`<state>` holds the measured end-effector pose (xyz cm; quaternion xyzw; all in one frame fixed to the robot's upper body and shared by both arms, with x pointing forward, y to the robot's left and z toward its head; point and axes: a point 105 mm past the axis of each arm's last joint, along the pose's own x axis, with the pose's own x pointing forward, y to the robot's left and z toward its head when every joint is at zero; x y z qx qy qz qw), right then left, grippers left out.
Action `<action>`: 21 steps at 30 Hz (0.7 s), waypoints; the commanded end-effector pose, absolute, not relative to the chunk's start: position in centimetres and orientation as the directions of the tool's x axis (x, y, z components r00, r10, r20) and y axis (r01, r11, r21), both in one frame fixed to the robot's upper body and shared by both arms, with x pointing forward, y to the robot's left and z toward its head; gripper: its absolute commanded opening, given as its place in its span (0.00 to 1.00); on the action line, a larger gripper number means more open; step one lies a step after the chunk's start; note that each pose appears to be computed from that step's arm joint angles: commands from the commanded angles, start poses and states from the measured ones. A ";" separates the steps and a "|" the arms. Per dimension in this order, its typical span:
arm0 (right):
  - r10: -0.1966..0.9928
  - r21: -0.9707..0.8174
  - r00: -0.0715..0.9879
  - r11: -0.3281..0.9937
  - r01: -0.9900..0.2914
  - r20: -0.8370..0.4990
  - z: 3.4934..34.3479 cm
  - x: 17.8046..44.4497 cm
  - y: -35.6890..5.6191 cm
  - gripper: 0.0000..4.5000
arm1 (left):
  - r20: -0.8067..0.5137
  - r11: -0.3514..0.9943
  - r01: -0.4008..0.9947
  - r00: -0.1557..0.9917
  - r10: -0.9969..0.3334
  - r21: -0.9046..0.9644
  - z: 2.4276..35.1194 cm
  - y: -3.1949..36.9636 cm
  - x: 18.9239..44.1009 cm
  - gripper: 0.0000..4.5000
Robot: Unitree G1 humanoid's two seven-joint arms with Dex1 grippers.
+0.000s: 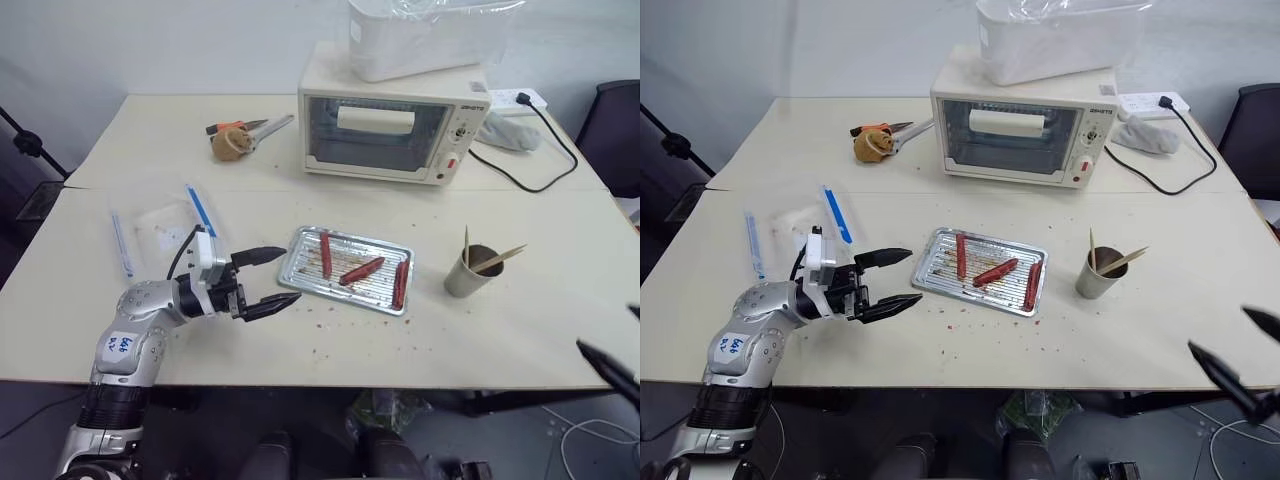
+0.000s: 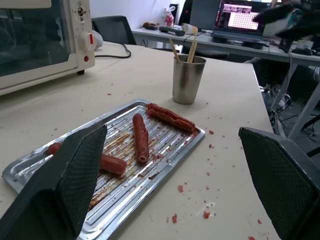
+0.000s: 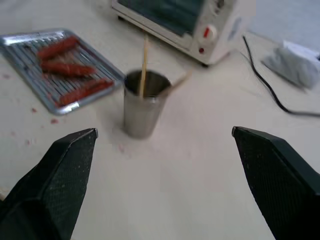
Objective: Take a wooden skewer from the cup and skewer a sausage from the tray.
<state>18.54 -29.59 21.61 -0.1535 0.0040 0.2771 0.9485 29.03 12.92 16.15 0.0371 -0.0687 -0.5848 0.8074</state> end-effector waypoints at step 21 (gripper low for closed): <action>0.514 -0.203 0.715 0.726 -0.657 -0.474 22.5 31.4 -23.1 1.00 | 0.081 0.432 0.889 0.424 -0.902 0.152 15.4 12.7 25.7 1.00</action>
